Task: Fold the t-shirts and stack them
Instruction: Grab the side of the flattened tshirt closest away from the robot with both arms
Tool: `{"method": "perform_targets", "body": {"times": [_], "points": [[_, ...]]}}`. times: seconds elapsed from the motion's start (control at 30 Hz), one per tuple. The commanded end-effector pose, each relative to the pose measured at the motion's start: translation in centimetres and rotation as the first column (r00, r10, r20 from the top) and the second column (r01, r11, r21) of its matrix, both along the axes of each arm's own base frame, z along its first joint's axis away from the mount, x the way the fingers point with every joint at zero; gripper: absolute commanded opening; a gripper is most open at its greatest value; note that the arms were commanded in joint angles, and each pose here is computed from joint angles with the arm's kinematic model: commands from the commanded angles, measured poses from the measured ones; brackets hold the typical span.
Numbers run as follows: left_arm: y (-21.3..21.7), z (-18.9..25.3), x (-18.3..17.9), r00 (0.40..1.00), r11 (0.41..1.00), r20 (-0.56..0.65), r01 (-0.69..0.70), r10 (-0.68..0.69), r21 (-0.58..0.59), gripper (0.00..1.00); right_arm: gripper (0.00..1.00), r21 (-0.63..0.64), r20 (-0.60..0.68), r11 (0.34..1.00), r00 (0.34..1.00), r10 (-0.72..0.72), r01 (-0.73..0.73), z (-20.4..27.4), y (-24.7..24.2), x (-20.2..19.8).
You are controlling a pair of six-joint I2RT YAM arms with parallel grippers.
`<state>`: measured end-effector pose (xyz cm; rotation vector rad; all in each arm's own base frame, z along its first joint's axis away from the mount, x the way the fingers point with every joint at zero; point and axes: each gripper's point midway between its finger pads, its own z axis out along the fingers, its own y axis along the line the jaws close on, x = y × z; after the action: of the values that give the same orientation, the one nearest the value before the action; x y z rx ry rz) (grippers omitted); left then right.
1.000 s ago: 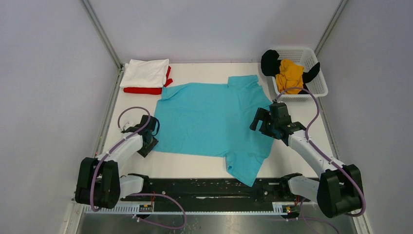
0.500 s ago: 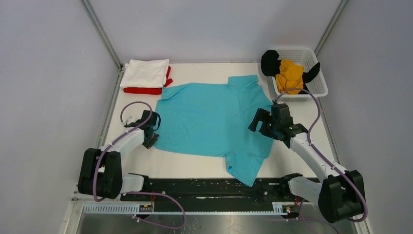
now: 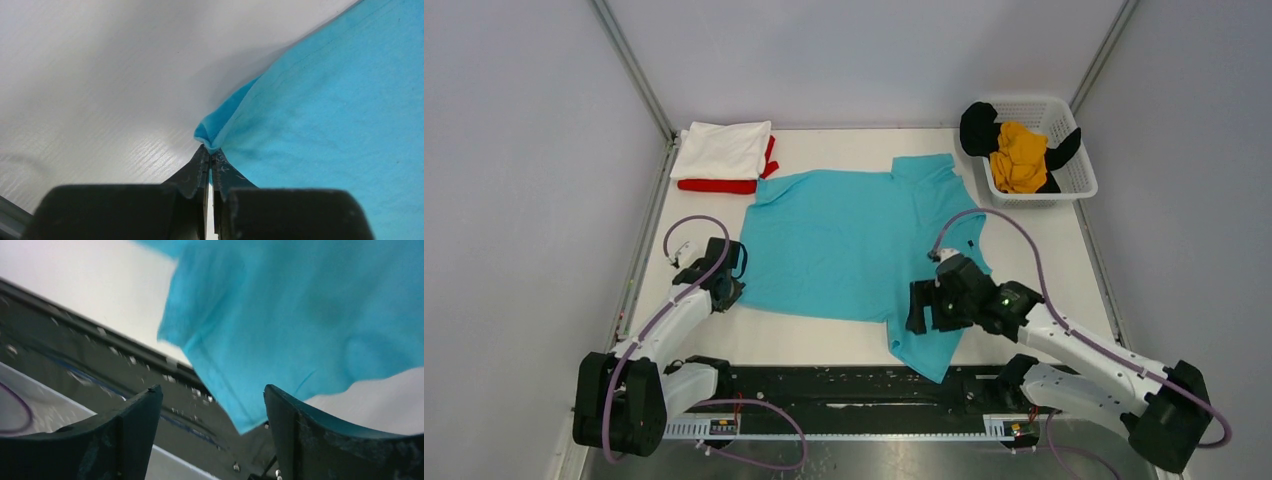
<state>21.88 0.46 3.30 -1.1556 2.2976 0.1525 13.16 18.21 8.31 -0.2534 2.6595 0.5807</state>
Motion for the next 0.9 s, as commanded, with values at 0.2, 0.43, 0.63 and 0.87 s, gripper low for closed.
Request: {"method": "perform_targets", "body": {"times": [0.2, 0.43, 0.63, 0.87], "points": [[0.1, 0.1, 0.5, 0.999, 1.000, 0.028, 0.024, -0.025, 0.008, 0.00, 0.68, -0.344, -0.175, 0.922, 0.977, 0.121, -0.176, -6.2, -0.3, -6.0], [0.0, 0.2, 0.5, 0.999, 1.000, 0.033, 0.026, -0.026, 0.006, 0.00, 0.53, -0.508, -0.088, 0.860, 0.996, -0.005, -0.041, -7.5, -2.1, -3.9], [-0.1, 0.1, 0.1, 0.999, 1.000, 0.022, 0.027, -0.027, -0.006, 0.00, 0.11, -0.520, -0.057, 0.854, 0.997, -0.058, 0.020, -7.6, -3.1, -3.8], [-0.1, 0.3, -2.4, 1.000, 1.000, -0.017, 0.012, -0.012, -0.026, 0.00, 0.00, -0.480, -0.152, 0.873, 0.988, 0.014, -0.086, -5.6, -4.2, -6.3]]}}
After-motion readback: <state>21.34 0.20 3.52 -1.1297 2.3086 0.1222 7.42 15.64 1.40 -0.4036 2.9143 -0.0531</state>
